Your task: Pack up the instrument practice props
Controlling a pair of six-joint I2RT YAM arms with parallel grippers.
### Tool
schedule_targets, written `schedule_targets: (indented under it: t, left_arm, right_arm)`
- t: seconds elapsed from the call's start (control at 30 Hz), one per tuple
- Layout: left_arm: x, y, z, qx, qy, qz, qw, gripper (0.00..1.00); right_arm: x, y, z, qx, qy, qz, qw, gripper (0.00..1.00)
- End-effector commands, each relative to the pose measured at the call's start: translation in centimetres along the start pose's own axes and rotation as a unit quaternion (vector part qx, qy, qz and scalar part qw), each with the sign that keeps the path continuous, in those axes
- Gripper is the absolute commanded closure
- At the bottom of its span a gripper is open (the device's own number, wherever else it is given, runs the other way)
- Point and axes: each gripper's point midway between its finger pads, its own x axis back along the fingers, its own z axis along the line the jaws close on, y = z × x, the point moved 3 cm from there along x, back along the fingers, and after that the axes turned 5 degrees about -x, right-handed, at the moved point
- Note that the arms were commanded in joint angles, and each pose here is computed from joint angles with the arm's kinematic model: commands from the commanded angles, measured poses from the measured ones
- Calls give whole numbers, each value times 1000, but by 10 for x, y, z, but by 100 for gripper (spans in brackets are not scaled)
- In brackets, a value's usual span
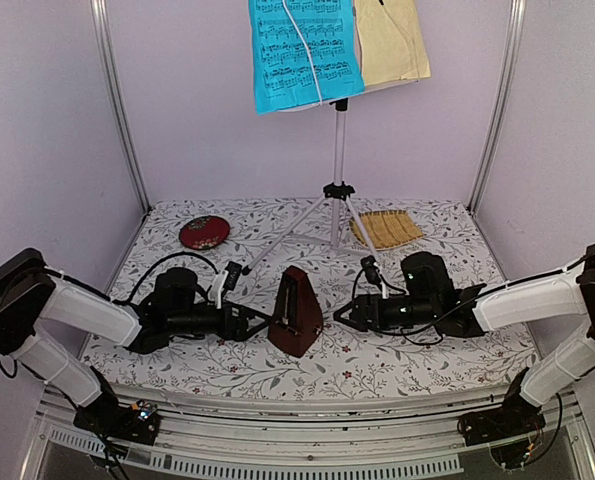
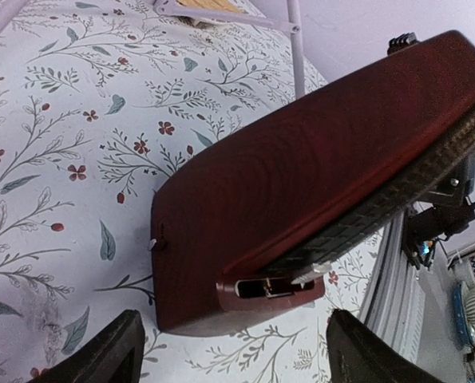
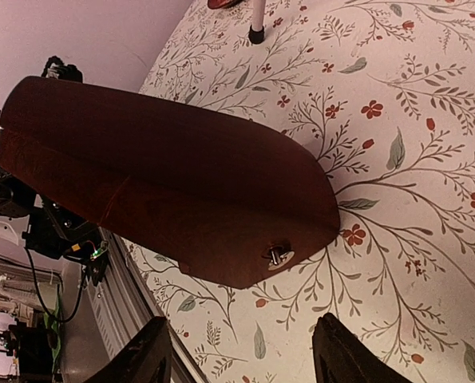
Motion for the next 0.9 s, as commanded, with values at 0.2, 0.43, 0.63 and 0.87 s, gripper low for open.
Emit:
schedule_targets:
  t: [0.2,0.43,0.63,0.87]
  left_arm:
    - [-21,11,1,-20,-23,7,1000,21]
    - [-31,7,4,-29,-23,27,999,22]
    - [-32,1,0,-33,-38,36,998,23]
    - [-29,-2,-12,-47,-63,38,996,24]
  right_arm:
    - [-32,18,2,1,-25,-16,1000,47]
    - [-47,20,-2,2,-32,-8,999,54]
    - [-54,24,1,4,-27,-7,1000,56]
    - [-62,31,3,8,-24,-12,1000,56]
